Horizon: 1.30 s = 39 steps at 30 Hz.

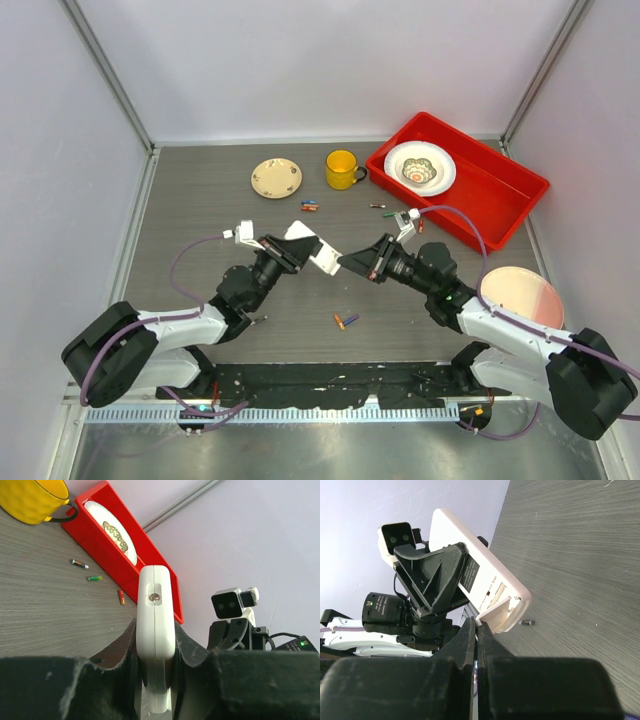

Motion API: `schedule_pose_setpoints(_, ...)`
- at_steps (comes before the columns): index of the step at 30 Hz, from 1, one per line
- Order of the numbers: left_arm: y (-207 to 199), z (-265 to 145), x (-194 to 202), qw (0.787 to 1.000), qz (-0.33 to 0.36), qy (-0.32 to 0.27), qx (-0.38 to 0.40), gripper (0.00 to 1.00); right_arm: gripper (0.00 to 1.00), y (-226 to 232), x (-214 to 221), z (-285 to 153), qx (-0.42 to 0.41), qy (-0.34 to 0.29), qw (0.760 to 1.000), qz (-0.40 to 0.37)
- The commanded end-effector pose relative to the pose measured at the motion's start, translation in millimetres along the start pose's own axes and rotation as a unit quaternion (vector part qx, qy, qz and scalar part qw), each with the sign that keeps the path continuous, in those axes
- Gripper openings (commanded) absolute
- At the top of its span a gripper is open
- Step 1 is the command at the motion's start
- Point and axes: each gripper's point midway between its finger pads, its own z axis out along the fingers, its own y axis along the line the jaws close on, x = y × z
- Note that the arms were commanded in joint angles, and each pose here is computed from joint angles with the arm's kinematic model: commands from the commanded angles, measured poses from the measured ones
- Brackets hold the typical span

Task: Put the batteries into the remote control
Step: Remove the battery cover from the remote control, then place the battery cover at the center of the board.

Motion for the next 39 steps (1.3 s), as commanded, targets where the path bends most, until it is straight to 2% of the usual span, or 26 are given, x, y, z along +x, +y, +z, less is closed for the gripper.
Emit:
schedule_pose_setpoints(1, -8, 1, -28, 0.998, 0.000, -0.054, 0.010, 0.00, 0.01, 20, -4, -11, -0.047, 0.002, 0.999, -0.026)
schedule_pose_setpoints(4, 10, 0, -40, 0.997, 0.014, -0.066, -0.034, 0.00, 0.01, 30, -13, -26, -0.060, -0.016, 0.997, -0.055)
schedule_pose_setpoints(10, 41, -8, -67, 0.989, 0.028, -0.096, -0.107, 0.00, 0.01, 14, -27, -39, -0.030, -0.036, 0.997, -0.060)
schedule_pose_setpoints(17, 28, -17, -68, 0.993, 0.010, -0.081, -0.087, 0.00, 0.01, -43, -63, -23, 0.064, -0.129, 0.988, -0.051)
schedule_pose_setpoints(21, 20, -30, -67, 0.995, -0.018, -0.078, -0.063, 0.00, 0.01, -65, -71, 4, 0.083, -0.075, 0.992, -0.062)
schedule_pose_setpoints(23, 21, -36, -64, 0.995, -0.027, -0.074, -0.060, 0.00, 0.01, -64, -81, 12, 0.061, -0.078, 0.993, -0.067)
schedule_pose_setpoints(25, 18, -42, -65, 0.995, -0.031, -0.077, -0.052, 0.00, 0.01, -89, -81, 21, 0.079, -0.061, 0.994, -0.055)
schedule_pose_setpoints(27, 16, -46, -67, 0.995, -0.034, -0.078, -0.046, 0.00, 0.01, -94, -90, 30, 0.074, -0.060, 0.994, -0.054)
schedule_pose_setpoints(28, 14, -50, -68, 0.995, -0.034, -0.079, -0.043, 0.00, 0.01, -112, -85, 36, 0.085, -0.048, 0.995, -0.036)
schedule_pose_setpoints(31, 17, -55, -66, 0.996, -0.031, -0.075, -0.048, 0.00, 0.01, -127, -85, 49, 0.078, -0.032, 0.996, -0.019)
schedule_pose_setpoints(39, 18, -65, -71, 0.994, -0.033, -0.089, -0.045, 0.00, 0.01, -150, -78, 54, 0.056, -0.022, 0.997, 0.044)
